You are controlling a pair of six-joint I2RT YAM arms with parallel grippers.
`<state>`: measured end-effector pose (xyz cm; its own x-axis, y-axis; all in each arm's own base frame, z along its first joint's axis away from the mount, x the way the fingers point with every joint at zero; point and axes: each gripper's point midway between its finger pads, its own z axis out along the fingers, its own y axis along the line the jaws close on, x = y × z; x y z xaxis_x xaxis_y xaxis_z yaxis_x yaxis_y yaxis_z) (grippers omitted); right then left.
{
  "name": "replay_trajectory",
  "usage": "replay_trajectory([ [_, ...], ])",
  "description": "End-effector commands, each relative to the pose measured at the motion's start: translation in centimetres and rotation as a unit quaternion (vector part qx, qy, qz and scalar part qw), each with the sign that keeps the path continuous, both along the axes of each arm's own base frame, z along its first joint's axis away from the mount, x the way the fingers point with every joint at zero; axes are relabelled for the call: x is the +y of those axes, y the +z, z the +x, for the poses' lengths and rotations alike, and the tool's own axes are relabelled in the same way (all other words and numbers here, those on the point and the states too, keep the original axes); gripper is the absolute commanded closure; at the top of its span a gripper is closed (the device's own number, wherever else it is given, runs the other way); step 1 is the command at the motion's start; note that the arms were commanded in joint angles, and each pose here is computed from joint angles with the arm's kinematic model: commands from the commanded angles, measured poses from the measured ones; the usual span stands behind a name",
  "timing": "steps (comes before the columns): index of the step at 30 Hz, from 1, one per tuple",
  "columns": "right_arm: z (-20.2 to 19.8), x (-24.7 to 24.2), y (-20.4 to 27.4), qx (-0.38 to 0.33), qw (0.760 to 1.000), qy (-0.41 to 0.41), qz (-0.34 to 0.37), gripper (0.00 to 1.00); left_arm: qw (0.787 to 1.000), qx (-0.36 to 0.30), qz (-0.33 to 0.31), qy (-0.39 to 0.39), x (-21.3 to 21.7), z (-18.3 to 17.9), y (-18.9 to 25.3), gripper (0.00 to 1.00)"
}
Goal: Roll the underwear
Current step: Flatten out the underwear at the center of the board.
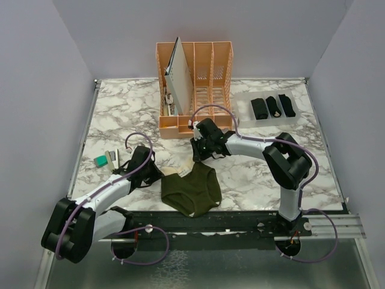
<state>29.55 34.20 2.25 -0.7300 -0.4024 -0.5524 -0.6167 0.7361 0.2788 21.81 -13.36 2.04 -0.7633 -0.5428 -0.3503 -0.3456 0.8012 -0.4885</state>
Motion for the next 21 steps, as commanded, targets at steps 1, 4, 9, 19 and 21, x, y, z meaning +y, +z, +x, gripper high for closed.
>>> replay_trajectory([
  [1,-0.2,-0.9,0.5,-0.015,1.000,-0.019,-0.006,0.96,0.998,0.042,0.035,-0.036,1.0,-2.3,-2.1,0.96],
  [4,0.3,-1.6,2.4,-0.045,0.998,-0.044,0.004,1.00,0.998,0.021,0.031,-0.050,0.5,-1.4,-1.2,1.00],
  [9,1.1,-3.9,5.9,-0.102,0.989,-0.104,0.010,1.00,0.997,-0.019,0.027,-0.063,-0.1,0.2,1.4,1.00],
  [19,-1.4,-10.7,12.0,-0.171,0.956,-0.230,0.063,0.99,0.987,-0.122,-0.025,-0.106,-2.1,1.3,8.3,1.00],
  [21,-2.3,-12.6,12.7,-0.177,0.945,-0.263,0.074,0.99,0.983,-0.137,-0.031,-0.114,-2.3,1.2,9.5,1.00],
])
